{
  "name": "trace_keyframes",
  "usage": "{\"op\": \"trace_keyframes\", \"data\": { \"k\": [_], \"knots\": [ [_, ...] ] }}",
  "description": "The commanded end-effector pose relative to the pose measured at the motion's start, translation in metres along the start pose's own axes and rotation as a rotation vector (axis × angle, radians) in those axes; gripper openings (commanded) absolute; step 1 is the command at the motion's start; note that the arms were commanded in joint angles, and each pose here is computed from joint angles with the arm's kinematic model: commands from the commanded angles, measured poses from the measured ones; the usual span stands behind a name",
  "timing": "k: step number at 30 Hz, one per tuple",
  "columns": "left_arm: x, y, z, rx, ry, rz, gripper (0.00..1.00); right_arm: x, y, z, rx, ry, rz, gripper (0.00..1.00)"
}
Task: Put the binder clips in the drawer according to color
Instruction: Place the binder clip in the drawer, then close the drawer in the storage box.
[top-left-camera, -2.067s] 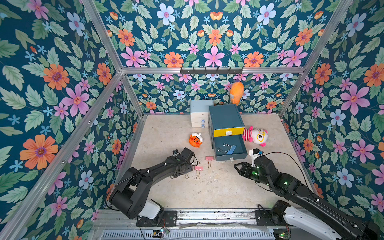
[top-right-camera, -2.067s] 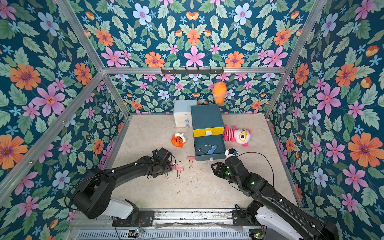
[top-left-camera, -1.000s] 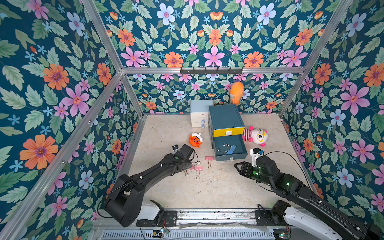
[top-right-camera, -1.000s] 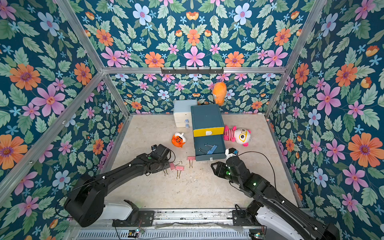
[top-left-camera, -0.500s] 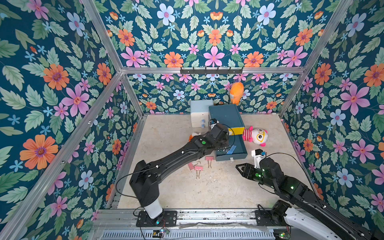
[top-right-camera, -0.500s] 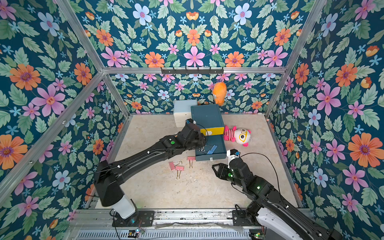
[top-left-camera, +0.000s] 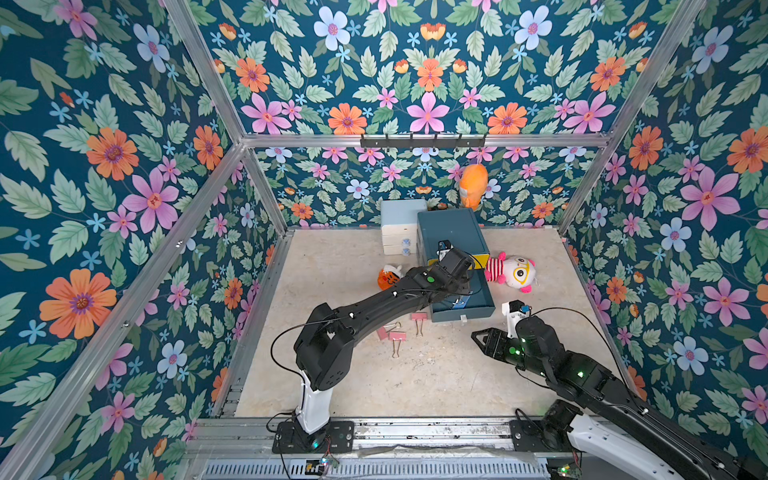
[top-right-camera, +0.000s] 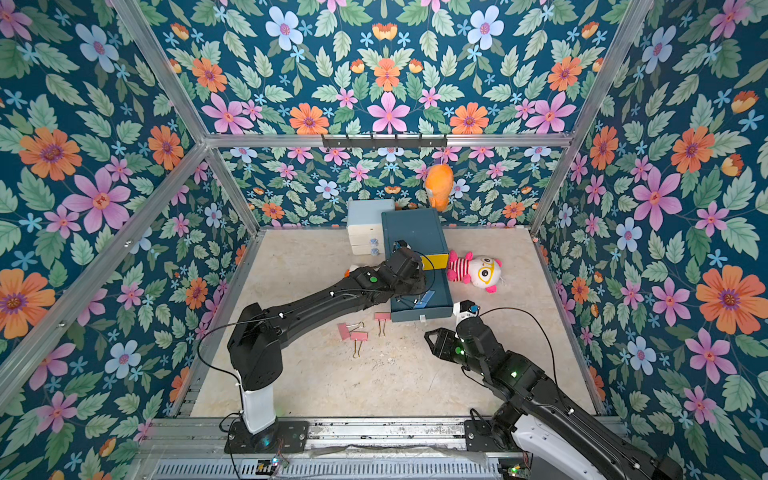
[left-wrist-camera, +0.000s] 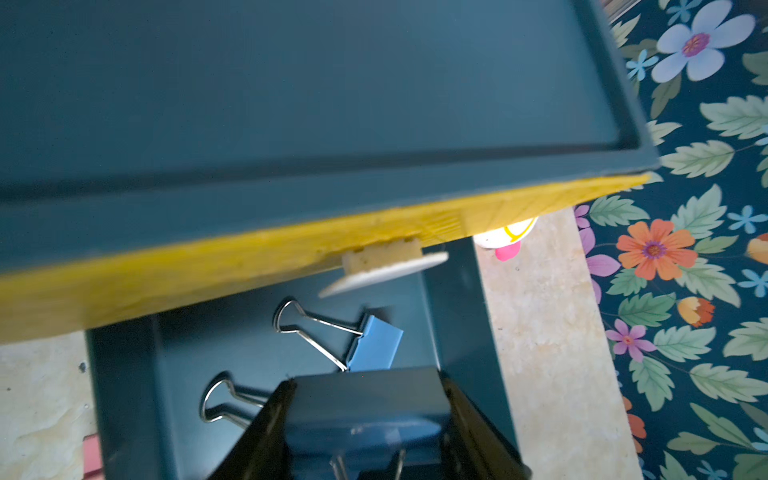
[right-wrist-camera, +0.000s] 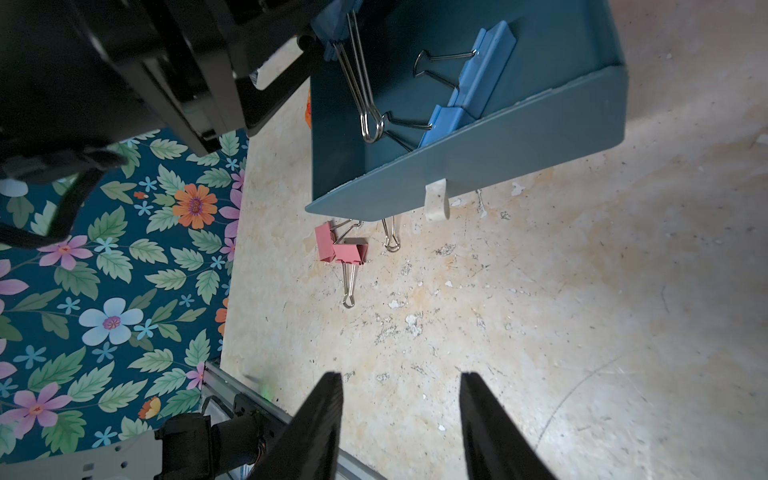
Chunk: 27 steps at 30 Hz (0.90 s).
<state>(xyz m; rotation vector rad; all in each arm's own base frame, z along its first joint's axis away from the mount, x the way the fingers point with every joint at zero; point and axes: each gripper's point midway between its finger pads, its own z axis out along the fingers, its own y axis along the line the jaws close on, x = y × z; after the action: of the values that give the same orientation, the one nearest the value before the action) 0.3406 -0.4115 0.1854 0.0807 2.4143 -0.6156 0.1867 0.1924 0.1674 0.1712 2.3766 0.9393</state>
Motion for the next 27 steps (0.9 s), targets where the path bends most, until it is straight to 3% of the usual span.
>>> {"op": "trace_keyframes", "data": {
  "k": [1,4,7,14,19,27],
  "knots": [
    [-0.004,0.001,-0.001,-0.007,-0.021,0.008,0.6,-0.004,0.004,0.002,-0.017,-0.015,0.004,0.49],
    [-0.008,0.003,-0.007,-0.011,-0.036,0.007,0.68,-0.005,0.006,0.004,-0.022,-0.02,0.008,0.49],
    [-0.013,0.002,-0.017,0.004,-0.061,0.001,0.7,-0.006,0.01,0.007,-0.049,-0.028,0.009,0.48],
    [-0.014,0.025,-0.058,-0.001,-0.126,-0.034,0.67,-0.014,0.039,0.009,-0.238,-0.09,-0.019,0.46],
    [0.002,0.077,-0.095,-0.073,-0.148,-0.09,0.65,-0.011,0.027,0.029,-0.162,-0.06,0.015,0.44],
    [0.052,0.16,-0.123,-0.128,-0.122,-0.222,0.63,-0.031,0.015,0.044,-0.113,-0.149,0.062,0.44]
  ]
}}
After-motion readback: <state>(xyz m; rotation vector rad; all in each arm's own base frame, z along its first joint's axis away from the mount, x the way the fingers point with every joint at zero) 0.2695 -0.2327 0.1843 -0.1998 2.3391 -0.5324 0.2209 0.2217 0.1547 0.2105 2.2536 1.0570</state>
